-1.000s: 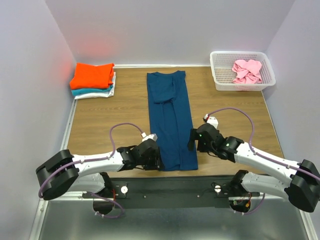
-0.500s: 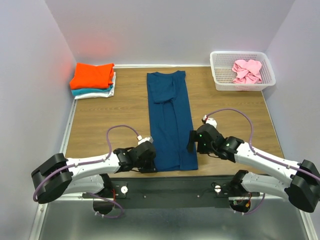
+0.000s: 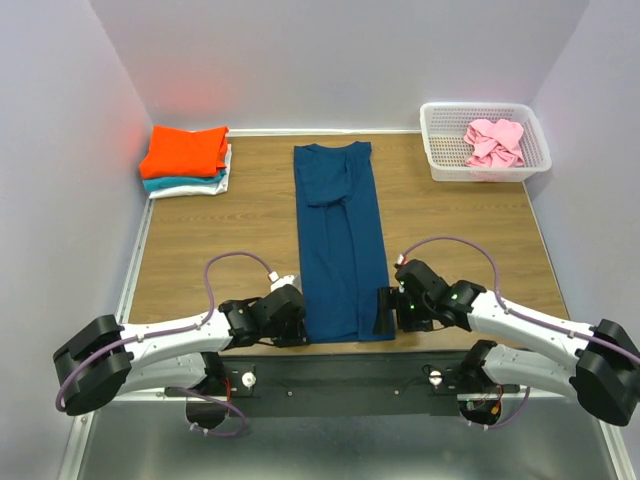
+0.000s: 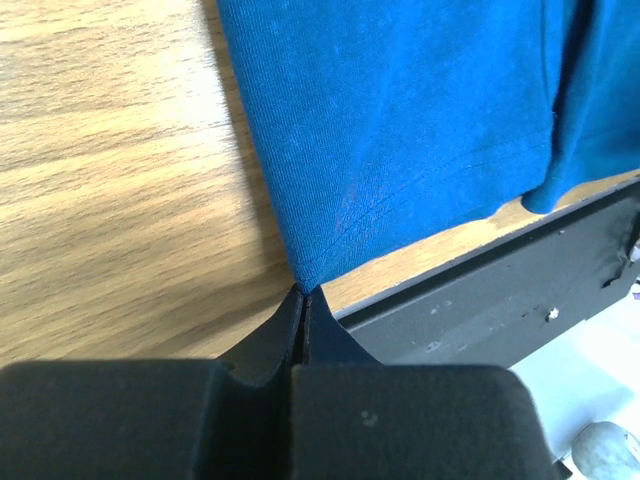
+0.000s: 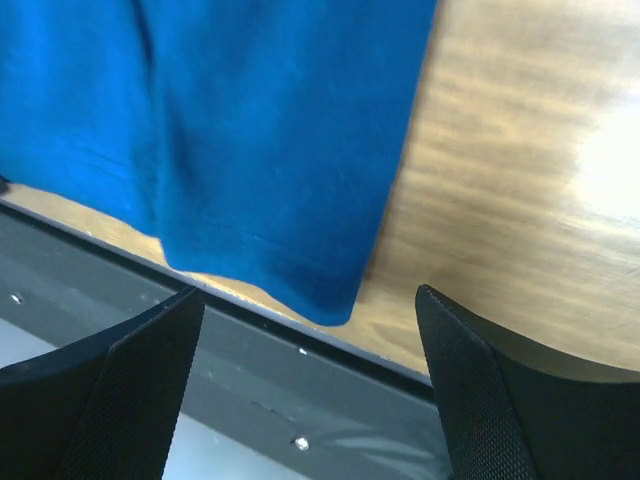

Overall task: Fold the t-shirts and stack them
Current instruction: Fold the tshirt

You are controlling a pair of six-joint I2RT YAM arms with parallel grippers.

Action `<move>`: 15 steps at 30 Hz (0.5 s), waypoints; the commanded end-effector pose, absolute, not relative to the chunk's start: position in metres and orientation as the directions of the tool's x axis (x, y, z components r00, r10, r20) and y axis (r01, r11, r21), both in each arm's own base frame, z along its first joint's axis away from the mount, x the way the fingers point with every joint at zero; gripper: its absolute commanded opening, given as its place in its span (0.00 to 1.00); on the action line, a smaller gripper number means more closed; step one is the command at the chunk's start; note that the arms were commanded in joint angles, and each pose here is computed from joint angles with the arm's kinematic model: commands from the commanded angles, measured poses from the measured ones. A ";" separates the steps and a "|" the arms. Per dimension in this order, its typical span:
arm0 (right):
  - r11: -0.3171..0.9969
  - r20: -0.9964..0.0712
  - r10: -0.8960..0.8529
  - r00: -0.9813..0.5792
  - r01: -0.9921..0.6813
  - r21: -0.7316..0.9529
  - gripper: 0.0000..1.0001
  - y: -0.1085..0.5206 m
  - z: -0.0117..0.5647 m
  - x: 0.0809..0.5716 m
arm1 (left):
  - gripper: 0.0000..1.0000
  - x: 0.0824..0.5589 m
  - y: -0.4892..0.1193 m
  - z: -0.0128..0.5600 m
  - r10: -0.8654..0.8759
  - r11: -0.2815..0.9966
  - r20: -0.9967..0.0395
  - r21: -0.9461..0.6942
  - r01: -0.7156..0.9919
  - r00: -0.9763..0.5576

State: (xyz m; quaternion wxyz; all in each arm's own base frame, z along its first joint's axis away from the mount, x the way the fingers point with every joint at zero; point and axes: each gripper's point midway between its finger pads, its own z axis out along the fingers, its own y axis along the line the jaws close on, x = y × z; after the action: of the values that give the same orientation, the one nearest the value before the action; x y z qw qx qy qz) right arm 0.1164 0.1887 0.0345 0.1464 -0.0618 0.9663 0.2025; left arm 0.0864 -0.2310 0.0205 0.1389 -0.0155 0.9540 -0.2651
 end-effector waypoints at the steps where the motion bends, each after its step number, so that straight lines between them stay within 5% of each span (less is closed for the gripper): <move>1: 0.911 -0.156 -0.075 -0.985 -0.131 0.392 0.90 0.184 0.021 0.087 | 0.00 0.087 -0.223 0.020 -0.123 0.866 -0.277 -0.499 0.034 -0.953; 4: 0.920 -0.107 -0.071 -0.992 -0.107 0.378 0.80 0.179 0.012 0.078 | 0.00 0.087 -0.223 0.022 -0.128 0.863 -0.278 -0.505 0.031 -0.952; 6: 0.940 -0.122 -0.043 -0.992 -0.082 0.331 0.65 0.172 0.005 0.084 | 0.00 0.087 -0.222 0.021 -0.130 0.863 -0.278 -0.505 0.029 -0.952; 10: 0.954 -0.162 -0.001 -0.987 -0.049 0.295 0.56 0.170 0.005 0.096 | 0.00 0.086 -0.223 0.020 -0.132 0.858 -0.275 -0.512 0.028 -0.952; 15: 0.967 -0.215 0.032 -0.976 -0.025 0.254 0.34 0.163 0.004 0.106 | 0.00 0.086 -0.223 0.021 -0.133 0.856 -0.278 -0.516 0.031 -0.951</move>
State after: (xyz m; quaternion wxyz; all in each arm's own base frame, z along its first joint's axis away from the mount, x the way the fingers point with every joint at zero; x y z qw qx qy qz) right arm 0.1024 0.1833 0.0161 0.0938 -0.0212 0.9788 0.1811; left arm 0.0850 -0.2284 0.0238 0.1432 -0.0225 0.9504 -0.2753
